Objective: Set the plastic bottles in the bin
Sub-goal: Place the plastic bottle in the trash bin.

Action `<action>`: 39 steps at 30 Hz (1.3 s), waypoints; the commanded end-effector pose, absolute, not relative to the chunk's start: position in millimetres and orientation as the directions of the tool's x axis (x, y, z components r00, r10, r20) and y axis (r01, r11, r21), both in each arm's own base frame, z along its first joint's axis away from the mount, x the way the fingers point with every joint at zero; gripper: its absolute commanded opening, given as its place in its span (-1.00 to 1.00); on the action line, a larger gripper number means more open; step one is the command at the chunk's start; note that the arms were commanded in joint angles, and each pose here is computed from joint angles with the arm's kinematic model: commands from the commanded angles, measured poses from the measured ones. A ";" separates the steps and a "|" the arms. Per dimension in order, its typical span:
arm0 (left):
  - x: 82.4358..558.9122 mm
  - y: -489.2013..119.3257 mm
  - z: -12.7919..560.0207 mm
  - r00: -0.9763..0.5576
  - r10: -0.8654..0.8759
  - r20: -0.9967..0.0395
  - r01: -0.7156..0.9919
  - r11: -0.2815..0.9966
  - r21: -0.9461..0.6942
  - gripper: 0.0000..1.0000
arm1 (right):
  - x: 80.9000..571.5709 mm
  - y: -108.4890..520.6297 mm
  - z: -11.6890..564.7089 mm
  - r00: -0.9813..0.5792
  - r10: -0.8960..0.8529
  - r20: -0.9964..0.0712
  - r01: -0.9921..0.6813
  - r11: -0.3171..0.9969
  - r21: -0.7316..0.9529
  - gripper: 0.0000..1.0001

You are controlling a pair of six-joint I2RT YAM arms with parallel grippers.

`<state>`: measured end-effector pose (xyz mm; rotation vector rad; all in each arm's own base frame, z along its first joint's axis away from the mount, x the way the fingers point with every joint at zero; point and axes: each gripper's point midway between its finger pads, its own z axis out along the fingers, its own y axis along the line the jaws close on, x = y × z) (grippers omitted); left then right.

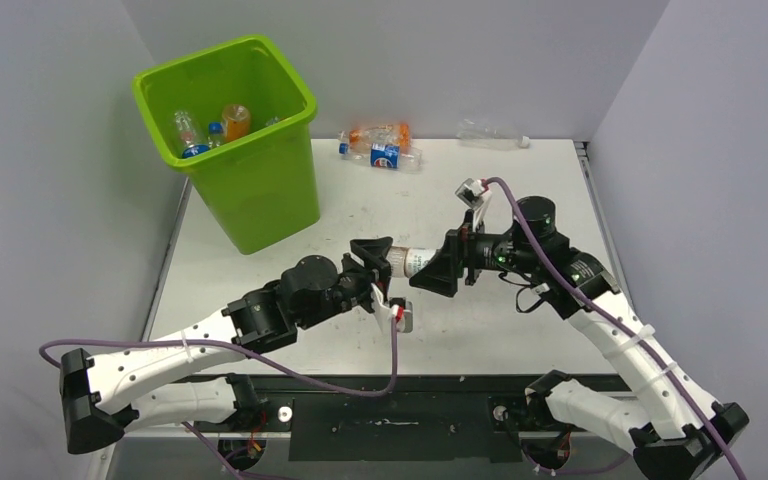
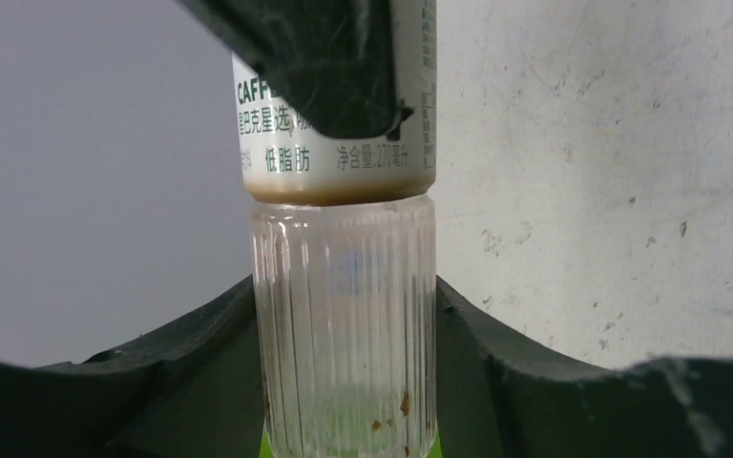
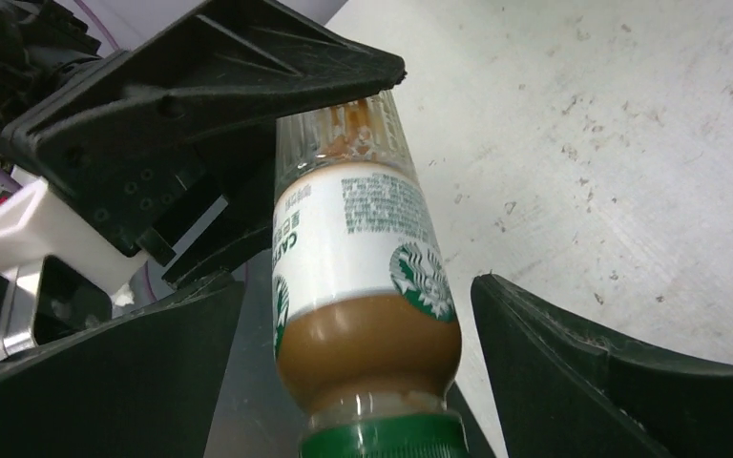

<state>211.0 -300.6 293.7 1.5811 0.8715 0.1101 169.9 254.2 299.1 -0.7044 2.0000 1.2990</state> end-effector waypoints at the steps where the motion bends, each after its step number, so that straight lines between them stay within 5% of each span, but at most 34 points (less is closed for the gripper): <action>1: 201.3 -302.7 352.6 0.601 0.420 -0.680 0.591 0.339 0.732 -0.48 | 174.9 241.2 379.1 -0.399 0.108 -0.910 -0.829 0.382 0.409 0.83; 7: 158.3 -317.1 368.3 0.254 -0.014 -0.967 0.874 0.431 0.223 -0.60 | 151.2 190.6 450.9 -0.026 0.493 -0.869 -0.856 0.438 0.274 0.79; 10: 139.8 -326.5 367.1 0.036 -0.173 -0.984 0.933 0.360 -0.029 -0.65 | 137.5 179.6 455.7 0.043 0.545 -0.837 -0.871 0.431 0.236 0.79; 15: 122.0 -332.9 377.5 -0.191 -0.373 -0.908 0.932 0.223 -0.287 -0.83 | 156.1 199.5 431.2 -0.073 0.459 -0.886 -0.859 0.423 0.290 0.79; 19: 119.4 -331.7 392.6 -0.233 -0.454 -0.860 0.923 0.173 -0.342 -0.95 | 151.9 217.2 438.4 -0.155 0.508 -0.848 -0.899 0.284 0.334 0.79; 32: 118.5 -336.3 402.6 -0.234 -0.486 -0.842 0.929 0.144 -0.341 -1.00 | 170.9 272.2 417.8 -0.346 0.471 -0.811 -0.882 0.132 0.453 0.95; 36: 122.1 -338.6 402.2 -0.216 -0.477 -0.852 0.930 0.164 -0.328 -1.00 | 170.4 293.3 401.7 -0.363 0.429 -0.827 -0.871 0.159 0.465 0.75; 39: 126.0 -336.8 404.9 -0.197 -0.482 -0.854 0.928 0.189 -0.321 -1.00 | 172.4 296.5 396.7 -0.362 0.428 -0.828 -0.866 0.174 0.468 0.24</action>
